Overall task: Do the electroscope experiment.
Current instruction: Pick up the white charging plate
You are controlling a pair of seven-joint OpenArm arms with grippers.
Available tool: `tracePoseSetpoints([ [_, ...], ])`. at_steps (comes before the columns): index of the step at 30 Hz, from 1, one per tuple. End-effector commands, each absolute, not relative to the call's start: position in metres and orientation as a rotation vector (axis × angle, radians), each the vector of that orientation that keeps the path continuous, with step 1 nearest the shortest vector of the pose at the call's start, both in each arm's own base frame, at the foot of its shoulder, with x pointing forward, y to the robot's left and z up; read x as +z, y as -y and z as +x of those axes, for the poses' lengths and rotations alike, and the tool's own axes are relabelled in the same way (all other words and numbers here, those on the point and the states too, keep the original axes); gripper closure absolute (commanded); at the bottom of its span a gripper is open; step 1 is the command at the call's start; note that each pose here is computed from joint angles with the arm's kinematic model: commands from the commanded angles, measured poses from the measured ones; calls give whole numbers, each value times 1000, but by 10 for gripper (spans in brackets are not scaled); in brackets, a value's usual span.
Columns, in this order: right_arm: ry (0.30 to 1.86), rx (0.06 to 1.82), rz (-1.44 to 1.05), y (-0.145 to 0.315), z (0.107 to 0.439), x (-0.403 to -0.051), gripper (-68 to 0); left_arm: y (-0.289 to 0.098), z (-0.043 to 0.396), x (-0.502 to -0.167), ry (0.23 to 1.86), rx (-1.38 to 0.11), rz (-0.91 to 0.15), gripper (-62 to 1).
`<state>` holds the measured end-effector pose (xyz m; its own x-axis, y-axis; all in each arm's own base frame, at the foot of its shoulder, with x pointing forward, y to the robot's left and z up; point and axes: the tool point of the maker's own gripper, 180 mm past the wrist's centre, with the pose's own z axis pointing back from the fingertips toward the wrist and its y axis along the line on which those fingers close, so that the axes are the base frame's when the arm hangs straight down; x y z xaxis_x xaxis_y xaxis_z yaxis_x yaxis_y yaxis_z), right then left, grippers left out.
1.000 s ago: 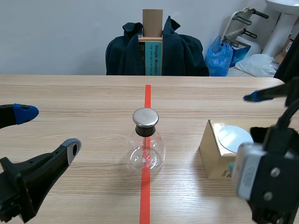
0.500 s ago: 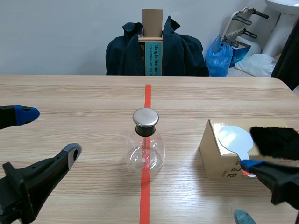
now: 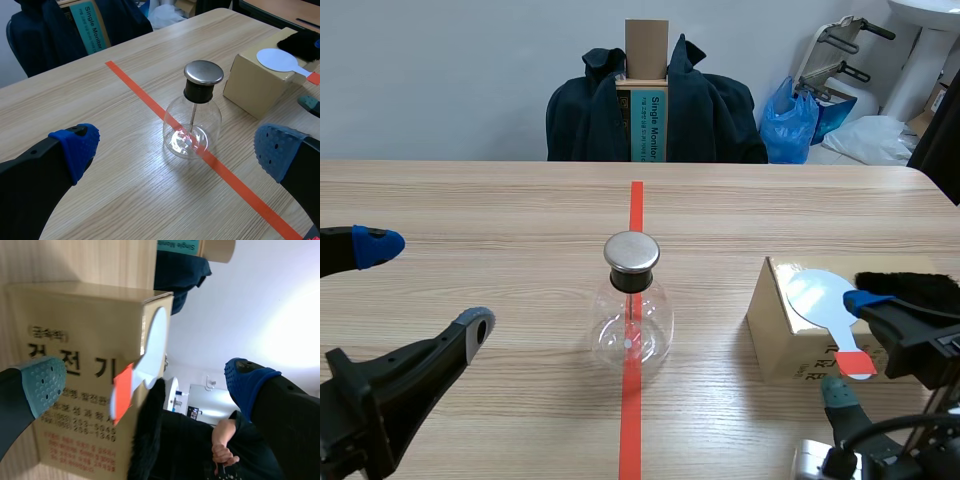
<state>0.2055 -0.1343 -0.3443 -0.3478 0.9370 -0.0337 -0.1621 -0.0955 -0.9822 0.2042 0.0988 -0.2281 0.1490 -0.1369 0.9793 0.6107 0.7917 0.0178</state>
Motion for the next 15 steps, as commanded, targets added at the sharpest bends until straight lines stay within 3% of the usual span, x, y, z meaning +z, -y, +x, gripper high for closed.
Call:
tracePoseSetpoints([
  [1, 1301, 1566, -966, 137, 209, -336, -679, -94, 205, -219, 1351, -563, -456, -623],
  [15, 1245, 1536, -999, 148, 210, -339, -679, -94, 205, -219, 1350, -562, -456, -623],
])
